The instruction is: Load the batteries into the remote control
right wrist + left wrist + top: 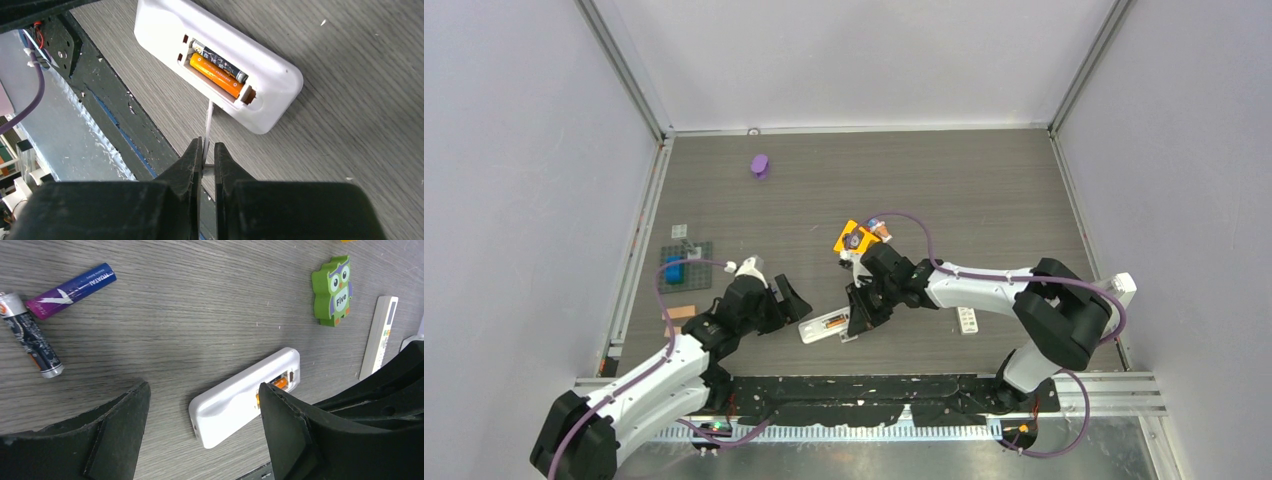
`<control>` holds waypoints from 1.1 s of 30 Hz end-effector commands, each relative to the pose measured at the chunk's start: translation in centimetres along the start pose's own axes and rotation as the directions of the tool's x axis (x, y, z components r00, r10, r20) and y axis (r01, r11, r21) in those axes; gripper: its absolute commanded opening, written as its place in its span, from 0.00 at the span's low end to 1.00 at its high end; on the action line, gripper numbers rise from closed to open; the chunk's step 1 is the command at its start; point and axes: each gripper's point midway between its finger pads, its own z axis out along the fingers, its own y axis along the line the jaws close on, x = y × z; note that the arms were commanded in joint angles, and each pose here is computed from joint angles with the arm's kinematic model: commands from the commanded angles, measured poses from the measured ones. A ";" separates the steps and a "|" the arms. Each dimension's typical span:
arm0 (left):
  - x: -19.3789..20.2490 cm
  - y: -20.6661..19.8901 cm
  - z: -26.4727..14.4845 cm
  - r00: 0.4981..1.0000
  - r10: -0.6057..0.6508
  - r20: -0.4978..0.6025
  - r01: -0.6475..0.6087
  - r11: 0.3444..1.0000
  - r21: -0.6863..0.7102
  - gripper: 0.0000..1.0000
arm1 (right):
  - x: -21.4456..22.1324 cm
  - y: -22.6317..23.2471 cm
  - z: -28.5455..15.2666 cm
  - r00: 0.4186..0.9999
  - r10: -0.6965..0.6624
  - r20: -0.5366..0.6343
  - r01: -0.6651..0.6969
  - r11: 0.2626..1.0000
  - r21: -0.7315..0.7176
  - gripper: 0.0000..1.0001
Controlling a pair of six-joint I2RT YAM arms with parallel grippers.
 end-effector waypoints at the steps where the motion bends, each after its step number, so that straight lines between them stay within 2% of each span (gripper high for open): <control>1: 0.3 -0.5 0.3 0.999 -0.030 -0.014 0.030 0.999 0.031 0.80 | -1.7 2.8 -1.2 0.998 -0.040 0.049 0.046 0.992 -0.116 0.05; 7: 0.1 -0.7 0.1 1.000 -0.026 0.003 0.026 0.998 0.048 0.79 | -2.1 6.0 -3.2 0.995 -0.075 0.067 0.090 0.963 -0.255 0.05; 15: 0.2 -1.2 -0.8 1.000 0.007 0.013 -0.008 0.995 0.104 0.73 | -3.6 6.9 -4.2 0.991 -0.063 0.120 0.098 0.943 -0.318 0.05; 18: 0.2 -1.6 -1.1 1.000 0.020 0.021 -0.023 0.991 0.132 0.68 | -3.7 7.3 -4.3 0.992 -0.042 0.118 0.081 0.932 -0.353 0.05; 23: -0.4 -2.6 -2.5 0.996 0.067 0.054 -0.076 0.980 0.183 0.56 | -4.1 9.7 -6.2 0.982 -0.071 0.174 0.146 0.869 -0.472 0.05; 28: -1.1 -6.2 -5.8 0.981 0.157 0.114 -0.188 0.912 0.364 0.46 | -3.9 11.7 -8.3 0.969 -0.117 0.216 0.220 0.804 -0.552 0.05; 33: -1.6 -9.9 -10.3 0.951 0.217 0.220 -0.304 0.782 0.544 0.46 | -3.9 13.6 -10.8 0.947 -0.155 0.280 0.298 0.747 -0.594 0.05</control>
